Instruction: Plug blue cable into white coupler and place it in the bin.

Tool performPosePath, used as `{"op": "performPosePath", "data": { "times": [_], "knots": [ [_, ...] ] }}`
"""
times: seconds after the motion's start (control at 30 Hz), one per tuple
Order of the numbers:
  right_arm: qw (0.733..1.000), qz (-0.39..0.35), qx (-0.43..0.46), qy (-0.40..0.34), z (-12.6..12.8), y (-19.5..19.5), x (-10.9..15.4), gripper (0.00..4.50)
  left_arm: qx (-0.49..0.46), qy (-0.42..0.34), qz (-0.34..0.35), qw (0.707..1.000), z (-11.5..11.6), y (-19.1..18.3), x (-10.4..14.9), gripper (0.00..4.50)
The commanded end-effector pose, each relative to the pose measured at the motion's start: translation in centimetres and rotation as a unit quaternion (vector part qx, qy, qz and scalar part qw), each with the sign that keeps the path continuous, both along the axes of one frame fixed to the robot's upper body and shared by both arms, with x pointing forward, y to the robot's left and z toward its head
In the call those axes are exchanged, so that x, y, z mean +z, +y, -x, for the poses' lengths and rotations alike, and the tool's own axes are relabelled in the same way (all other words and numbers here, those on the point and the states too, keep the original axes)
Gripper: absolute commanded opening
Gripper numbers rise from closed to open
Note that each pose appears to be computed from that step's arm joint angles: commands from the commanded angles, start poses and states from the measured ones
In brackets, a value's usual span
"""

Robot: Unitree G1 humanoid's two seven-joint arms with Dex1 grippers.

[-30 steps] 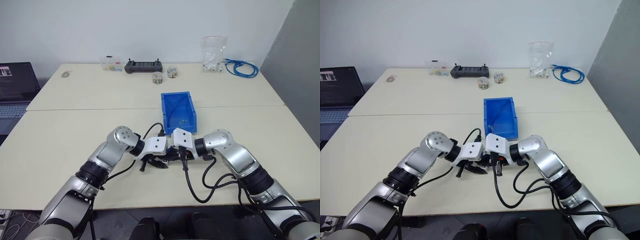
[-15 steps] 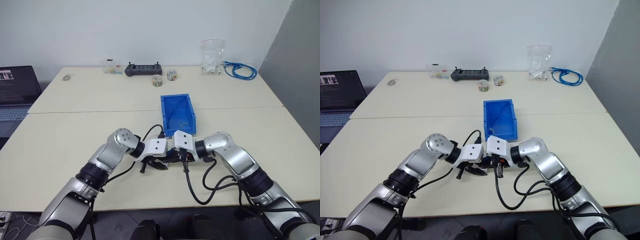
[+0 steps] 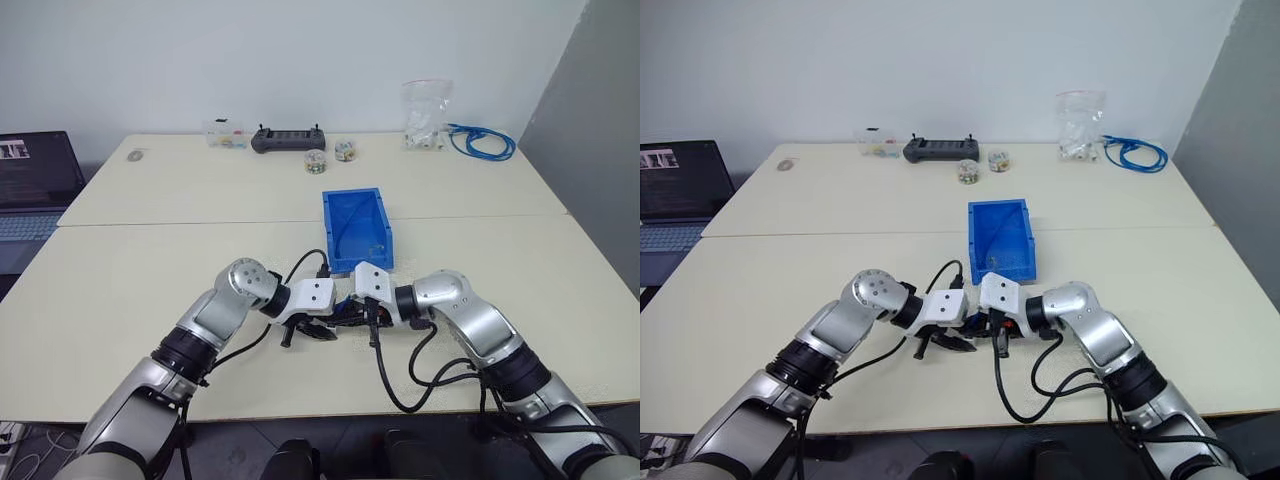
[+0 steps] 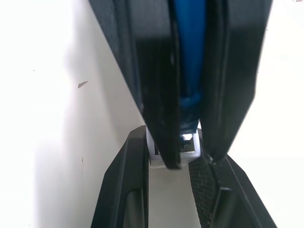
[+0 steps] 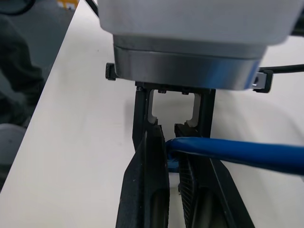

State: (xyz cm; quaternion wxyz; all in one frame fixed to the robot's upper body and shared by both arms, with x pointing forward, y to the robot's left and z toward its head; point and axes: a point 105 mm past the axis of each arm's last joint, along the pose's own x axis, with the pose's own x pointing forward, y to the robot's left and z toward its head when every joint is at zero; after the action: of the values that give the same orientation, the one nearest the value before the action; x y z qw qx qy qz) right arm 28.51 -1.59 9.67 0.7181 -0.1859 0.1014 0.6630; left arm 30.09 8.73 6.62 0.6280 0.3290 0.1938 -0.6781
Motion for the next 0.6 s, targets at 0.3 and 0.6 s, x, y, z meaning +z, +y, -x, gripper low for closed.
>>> {"op": "performPosePath", "data": {
  "times": [0.3,0.6],
  "knots": [
    [0.994,-0.082,-0.070,-0.006,0.3,-1.9,5.2,0.02,0.116,0.015,0.055,0.992,0.1,4.6,2.0,3.39],
    [0.961,-0.222,-0.164,0.001,-1.6,-2.9,11.8,0.02,0.251,-0.111,0.161,0.948,-1.6,4.9,9.7,4.50]
  ]
}}
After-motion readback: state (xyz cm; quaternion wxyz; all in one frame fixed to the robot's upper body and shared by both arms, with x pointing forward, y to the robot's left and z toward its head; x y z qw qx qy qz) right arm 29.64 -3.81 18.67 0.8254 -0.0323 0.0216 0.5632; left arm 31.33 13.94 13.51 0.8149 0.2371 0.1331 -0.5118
